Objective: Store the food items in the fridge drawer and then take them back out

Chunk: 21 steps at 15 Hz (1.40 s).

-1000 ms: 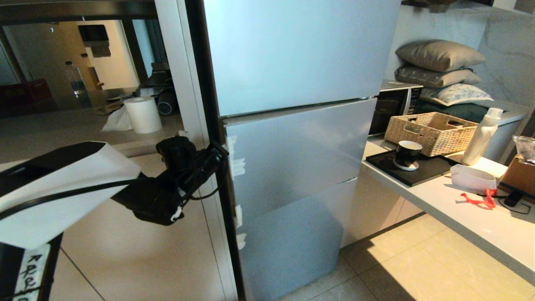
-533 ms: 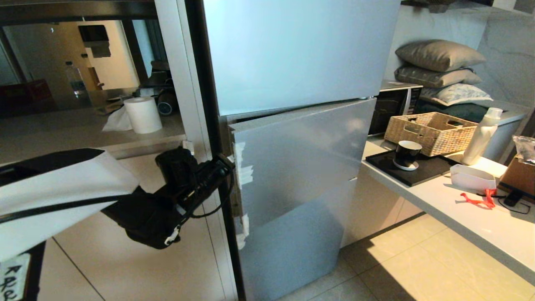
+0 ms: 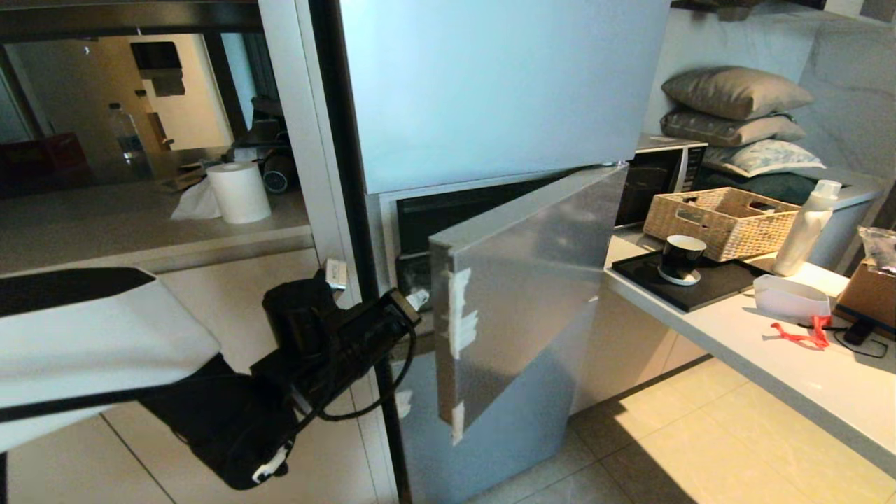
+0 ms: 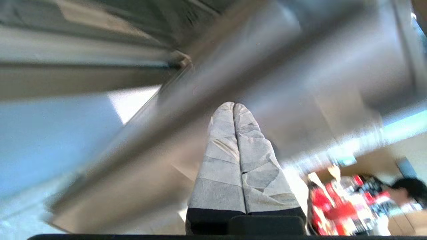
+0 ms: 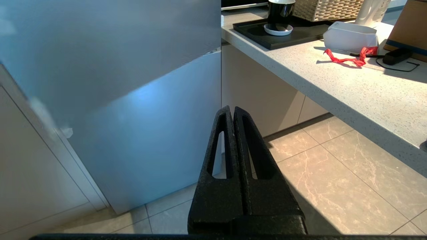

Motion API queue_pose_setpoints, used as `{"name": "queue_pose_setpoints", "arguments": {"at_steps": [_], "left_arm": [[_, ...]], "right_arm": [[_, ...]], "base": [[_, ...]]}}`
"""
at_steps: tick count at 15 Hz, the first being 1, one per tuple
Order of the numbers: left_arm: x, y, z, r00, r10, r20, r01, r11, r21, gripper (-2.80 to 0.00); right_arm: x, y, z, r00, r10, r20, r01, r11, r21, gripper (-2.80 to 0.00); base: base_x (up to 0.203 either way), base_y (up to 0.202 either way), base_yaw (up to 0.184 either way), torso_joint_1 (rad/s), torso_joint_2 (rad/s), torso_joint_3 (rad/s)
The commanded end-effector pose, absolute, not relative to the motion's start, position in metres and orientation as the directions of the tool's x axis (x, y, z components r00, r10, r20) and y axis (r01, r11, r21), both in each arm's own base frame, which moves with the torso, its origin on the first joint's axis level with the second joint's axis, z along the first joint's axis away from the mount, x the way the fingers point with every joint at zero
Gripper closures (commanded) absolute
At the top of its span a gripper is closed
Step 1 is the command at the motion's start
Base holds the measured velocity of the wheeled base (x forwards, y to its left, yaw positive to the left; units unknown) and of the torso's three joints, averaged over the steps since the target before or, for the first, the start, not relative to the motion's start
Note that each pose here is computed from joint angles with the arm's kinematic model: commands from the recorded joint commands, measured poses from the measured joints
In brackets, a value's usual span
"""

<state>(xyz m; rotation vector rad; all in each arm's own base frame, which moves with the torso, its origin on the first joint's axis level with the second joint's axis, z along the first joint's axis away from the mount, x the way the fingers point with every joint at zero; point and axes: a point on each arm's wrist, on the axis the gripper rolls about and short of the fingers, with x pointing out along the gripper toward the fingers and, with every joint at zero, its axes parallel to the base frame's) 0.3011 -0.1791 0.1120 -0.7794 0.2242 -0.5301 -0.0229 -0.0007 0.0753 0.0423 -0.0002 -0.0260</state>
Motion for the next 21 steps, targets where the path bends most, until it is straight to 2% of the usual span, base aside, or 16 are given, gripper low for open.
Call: {"name": "queue_pose_setpoints", "arguments": {"at_steps": [1,4,7,8,10,12,14,16,18,21], "left_arm": [[0.271,-0.183,0.125,0.829,-0.559,0.019,0.399,0.567,-0.721,0.00],[0.241,-0.176,0.133,0.830,-0.558,0.014,0.394,0.568,-0.723,0.00],[0.211,-0.154,0.168,0.834,-0.540,0.112,0.463,0.575,-0.674,0.00],[0.202,-0.144,0.176,0.840,-0.527,0.129,0.493,0.641,-0.588,0.00],[0.184,-0.120,0.195,0.862,-0.475,0.179,0.507,0.799,-0.323,0.00],[0.159,-0.095,0.218,0.870,-0.428,0.246,0.473,0.865,-0.168,0.00],[0.127,-0.072,0.232,0.878,-0.400,0.262,0.436,0.896,-0.091,0.00],[0.080,-0.042,0.238,0.898,-0.350,0.266,0.379,0.923,-0.067,0.00],[0.037,-0.015,0.226,0.933,-0.274,0.234,0.294,0.954,-0.056,0.00],[0.002,0.006,0.184,0.992,0.002,0.124,0.001,1.000,-0.027,0.00]], "right_arm": [[-0.023,-0.001,0.075,1.000,-0.026,-0.002,0.026,0.999,0.043,0.00],[-0.023,-0.001,0.075,1.000,-0.026,-0.002,0.026,0.999,0.043,0.00],[-0.023,-0.001,0.075,1.000,-0.026,-0.002,0.026,0.999,0.043,0.00],[-0.023,-0.001,0.075,1.000,-0.026,-0.002,0.026,0.999,0.043,0.00],[-0.023,-0.001,0.075,1.000,-0.026,-0.002,0.026,0.999,0.043,0.00],[-0.023,-0.001,0.075,1.000,-0.026,-0.002,0.026,0.999,0.043,0.00],[-0.023,-0.001,0.075,1.000,-0.026,-0.002,0.026,0.999,0.043,0.00],[-0.023,-0.001,0.075,1.000,-0.026,-0.002,0.026,0.999,0.043,0.00],[-0.023,-0.001,0.075,1.000,-0.026,-0.002,0.026,0.999,0.043,0.00],[-0.023,-0.001,0.075,1.000,-0.026,-0.002,0.026,0.999,0.043,0.00]], "base": [[0.000,0.000,0.000,0.000,0.00,0.000],[0.000,0.000,0.000,0.000,0.00,0.000],[0.000,0.000,0.000,0.000,0.00,0.000],[0.000,0.000,0.000,0.000,0.00,0.000],[0.000,0.000,0.000,0.000,0.00,0.000],[0.000,0.000,0.000,0.000,0.00,0.000],[0.000,0.000,0.000,0.000,0.00,0.000],[0.000,0.000,0.000,0.000,0.00,0.000],[0.000,0.000,0.000,0.000,0.00,0.000],[0.000,0.000,0.000,0.000,0.00,0.000]]}}
